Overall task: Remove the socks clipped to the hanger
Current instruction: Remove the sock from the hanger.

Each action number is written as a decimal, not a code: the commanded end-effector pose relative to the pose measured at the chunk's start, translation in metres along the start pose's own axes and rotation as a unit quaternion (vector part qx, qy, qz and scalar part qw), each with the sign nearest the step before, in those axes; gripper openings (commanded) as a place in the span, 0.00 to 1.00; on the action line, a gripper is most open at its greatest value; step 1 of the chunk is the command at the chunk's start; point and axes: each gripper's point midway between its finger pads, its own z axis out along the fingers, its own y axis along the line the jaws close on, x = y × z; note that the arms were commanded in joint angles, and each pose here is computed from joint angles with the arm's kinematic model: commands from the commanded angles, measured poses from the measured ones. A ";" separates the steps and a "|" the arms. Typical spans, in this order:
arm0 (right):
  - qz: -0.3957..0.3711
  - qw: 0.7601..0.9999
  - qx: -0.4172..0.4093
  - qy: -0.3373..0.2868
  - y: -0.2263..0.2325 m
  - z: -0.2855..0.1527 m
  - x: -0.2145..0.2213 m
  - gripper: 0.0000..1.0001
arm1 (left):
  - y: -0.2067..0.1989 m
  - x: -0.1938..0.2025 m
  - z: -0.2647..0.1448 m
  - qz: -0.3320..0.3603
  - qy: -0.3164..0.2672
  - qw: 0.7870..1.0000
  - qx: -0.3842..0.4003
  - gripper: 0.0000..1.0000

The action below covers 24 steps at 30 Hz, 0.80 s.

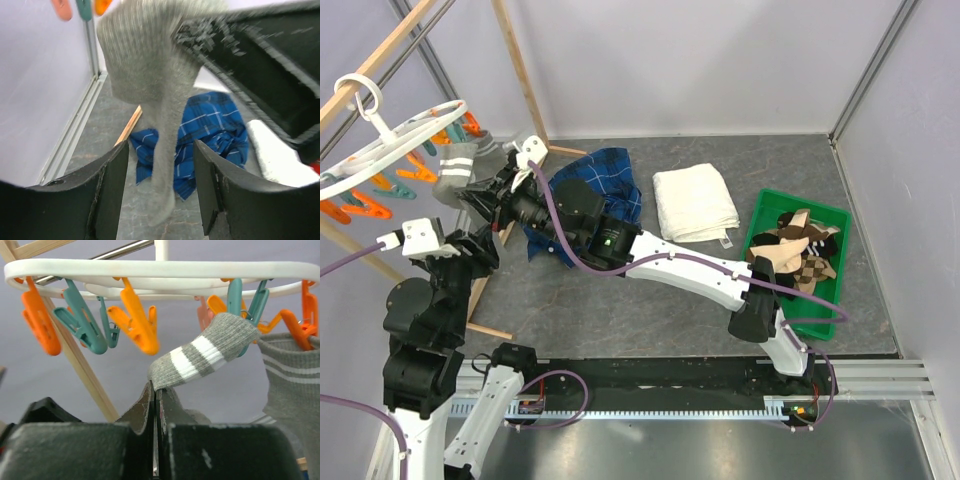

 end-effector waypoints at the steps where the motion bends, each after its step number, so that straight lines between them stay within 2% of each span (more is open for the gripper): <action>1: 0.032 0.998 -0.052 -0.030 0.037 -0.009 -0.039 0.00 | 0.015 -0.009 0.000 0.004 -0.023 0.999 -0.043 0.59; 11: 0.055 0.995 -0.081 -0.029 0.049 -0.010 -0.037 0.00 | 0.027 -0.011 0.011 0.004 -0.033 0.996 -0.084 0.56; 14: 0.057 0.994 -0.084 -0.028 0.051 -0.011 -0.038 0.00 | 0.028 -0.006 0.019 0.008 -0.027 0.995 -0.093 0.45; 15: 0.055 0.994 -0.085 -0.027 0.052 -0.011 -0.038 0.00 | 0.027 -0.007 0.020 0.008 -0.026 0.995 -0.092 0.30; 17: 0.052 0.995 -0.085 -0.027 0.051 -0.011 -0.039 0.00 | 0.024 -0.008 0.021 0.006 -0.026 0.996 -0.087 0.17; 18: 0.050 0.995 -0.085 -0.028 0.050 -0.011 -0.039 0.00 | 0.022 -0.011 0.020 0.003 -0.029 0.996 -0.081 0.06; 20: 0.039 0.995 -0.091 -0.026 0.050 -0.011 -0.038 0.01 | 0.021 -0.012 0.020 0.000 -0.027 0.997 -0.077 0.02; 22: 0.038 0.995 -0.084 -0.026 0.047 -0.012 -0.042 0.13 | 0.019 -0.016 0.018 -0.005 -0.031 0.997 -0.072 0.02; 23: 0.036 0.996 -0.073 -0.023 0.038 -0.011 -0.044 0.28 | 0.019 -0.017 0.016 -0.007 -0.030 0.997 -0.070 0.02; 24: 0.038 0.997 -0.062 -0.027 0.031 -0.011 -0.048 0.32 | 0.017 -0.018 0.016 -0.008 -0.030 0.997 -0.066 0.02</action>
